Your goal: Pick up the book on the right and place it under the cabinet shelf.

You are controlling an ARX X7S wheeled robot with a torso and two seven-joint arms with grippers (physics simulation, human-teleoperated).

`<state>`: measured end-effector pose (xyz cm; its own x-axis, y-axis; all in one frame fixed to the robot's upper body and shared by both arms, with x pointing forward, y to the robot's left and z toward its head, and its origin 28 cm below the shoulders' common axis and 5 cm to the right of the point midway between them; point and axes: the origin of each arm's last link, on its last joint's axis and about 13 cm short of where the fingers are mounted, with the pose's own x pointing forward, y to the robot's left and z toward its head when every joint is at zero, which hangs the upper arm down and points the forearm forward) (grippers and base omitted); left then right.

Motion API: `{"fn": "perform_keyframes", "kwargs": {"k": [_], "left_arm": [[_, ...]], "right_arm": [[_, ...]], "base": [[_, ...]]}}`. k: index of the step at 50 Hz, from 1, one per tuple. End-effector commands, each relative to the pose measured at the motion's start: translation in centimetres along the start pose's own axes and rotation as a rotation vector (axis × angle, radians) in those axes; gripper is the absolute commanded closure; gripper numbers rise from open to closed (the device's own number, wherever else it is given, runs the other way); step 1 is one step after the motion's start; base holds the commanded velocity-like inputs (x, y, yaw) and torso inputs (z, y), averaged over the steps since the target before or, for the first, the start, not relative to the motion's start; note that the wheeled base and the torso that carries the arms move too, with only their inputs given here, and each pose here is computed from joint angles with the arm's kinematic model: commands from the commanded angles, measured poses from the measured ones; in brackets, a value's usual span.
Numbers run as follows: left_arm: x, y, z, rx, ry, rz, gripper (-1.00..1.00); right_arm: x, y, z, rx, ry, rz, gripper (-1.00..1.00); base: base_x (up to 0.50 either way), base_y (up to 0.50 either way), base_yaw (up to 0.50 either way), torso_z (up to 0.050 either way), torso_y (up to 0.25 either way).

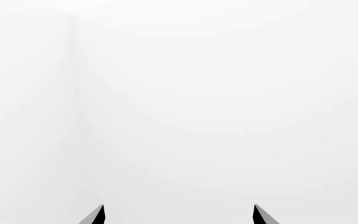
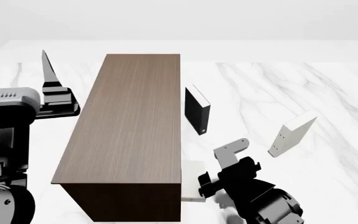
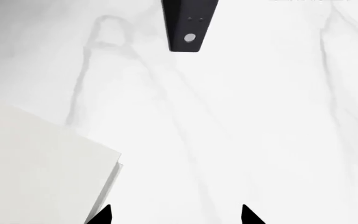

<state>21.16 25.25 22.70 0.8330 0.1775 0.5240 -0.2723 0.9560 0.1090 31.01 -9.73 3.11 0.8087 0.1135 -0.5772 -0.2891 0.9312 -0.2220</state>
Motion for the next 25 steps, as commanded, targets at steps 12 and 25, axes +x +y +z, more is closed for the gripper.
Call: {"fn": "perform_keyframes", "kwargs": {"k": [12,25], "left_arm": [[-0.02,0.15,0.07,-0.003,0.0,0.005,-1.0],[0.0,0.17,0.08,-0.003,0.0,0.006,-1.0]], "right_arm": [[0.29,1.65,0.94,0.013,-0.028,0.083,-1.0],[0.5,2.11,1.27,0.024,-0.042,0.101,-1.0]], "base": [[0.0,0.0,0.0,0.0,0.0],[0.0,0.0,0.0,0.0,0.0]]}}
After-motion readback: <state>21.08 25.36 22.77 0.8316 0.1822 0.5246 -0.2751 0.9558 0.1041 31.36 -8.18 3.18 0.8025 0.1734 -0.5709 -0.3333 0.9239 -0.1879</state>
